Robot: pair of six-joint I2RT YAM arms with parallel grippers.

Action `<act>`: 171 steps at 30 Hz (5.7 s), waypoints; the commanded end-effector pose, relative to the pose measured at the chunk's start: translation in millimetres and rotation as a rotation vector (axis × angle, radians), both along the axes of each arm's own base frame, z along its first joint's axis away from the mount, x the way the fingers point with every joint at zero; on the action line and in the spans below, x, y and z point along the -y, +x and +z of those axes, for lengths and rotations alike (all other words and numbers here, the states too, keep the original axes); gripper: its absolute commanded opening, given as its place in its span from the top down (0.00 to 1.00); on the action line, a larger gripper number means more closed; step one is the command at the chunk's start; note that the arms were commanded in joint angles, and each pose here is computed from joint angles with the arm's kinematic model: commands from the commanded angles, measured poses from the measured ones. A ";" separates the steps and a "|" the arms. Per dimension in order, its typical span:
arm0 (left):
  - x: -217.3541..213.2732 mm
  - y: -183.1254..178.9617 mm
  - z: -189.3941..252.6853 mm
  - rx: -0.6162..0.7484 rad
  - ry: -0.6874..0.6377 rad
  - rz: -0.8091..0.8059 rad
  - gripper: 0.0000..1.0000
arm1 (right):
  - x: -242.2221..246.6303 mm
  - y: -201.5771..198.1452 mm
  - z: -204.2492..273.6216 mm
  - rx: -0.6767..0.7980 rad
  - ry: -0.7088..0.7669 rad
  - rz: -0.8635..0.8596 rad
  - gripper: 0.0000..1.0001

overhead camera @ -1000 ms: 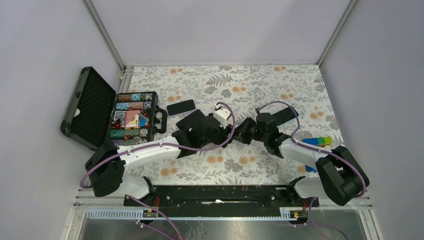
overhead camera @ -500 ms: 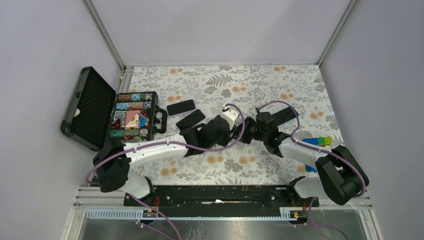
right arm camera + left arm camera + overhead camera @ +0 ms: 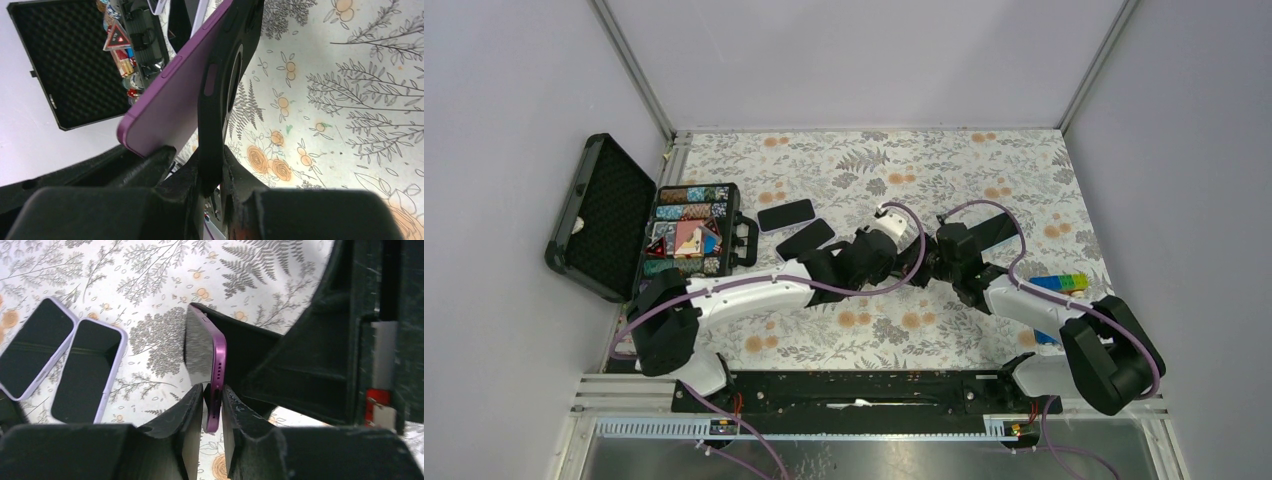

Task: Take the phone out of the phone case
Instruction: Remove the phone case from the phone, then place the phone case at the center of the board, then place the phone at the center of the board.

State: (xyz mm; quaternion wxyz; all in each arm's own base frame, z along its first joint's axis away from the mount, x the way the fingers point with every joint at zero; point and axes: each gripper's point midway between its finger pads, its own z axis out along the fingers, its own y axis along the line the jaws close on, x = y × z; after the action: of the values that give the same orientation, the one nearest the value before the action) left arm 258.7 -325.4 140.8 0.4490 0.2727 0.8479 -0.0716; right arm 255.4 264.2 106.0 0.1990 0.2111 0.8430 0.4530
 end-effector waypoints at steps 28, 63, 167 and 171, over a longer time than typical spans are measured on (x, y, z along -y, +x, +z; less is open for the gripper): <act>-53.0 25.2 164.3 0.282 -0.424 0.086 1.00 | 90.6 84.1 37.7 0.188 -0.238 -0.272 1.00; -31.5 32.9 143.3 0.262 -0.300 -0.085 1.00 | 158.9 190.3 -27.8 -0.067 -0.176 -0.440 0.24; 40.0 88.8 133.0 0.388 -0.159 -0.309 0.01 | 277.0 133.5 -45.9 -0.343 -0.617 -0.454 0.00; 32.2 79.2 139.8 0.418 -0.217 -0.304 0.01 | 276.0 140.5 -62.0 -0.410 -0.609 -0.489 0.00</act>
State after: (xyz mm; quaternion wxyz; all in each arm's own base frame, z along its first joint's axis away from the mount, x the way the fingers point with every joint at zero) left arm 345.9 -354.4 241.0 0.5765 0.3956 0.7056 -0.1152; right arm 390.1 -8.9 46.8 0.1975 0.3868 0.8962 0.0910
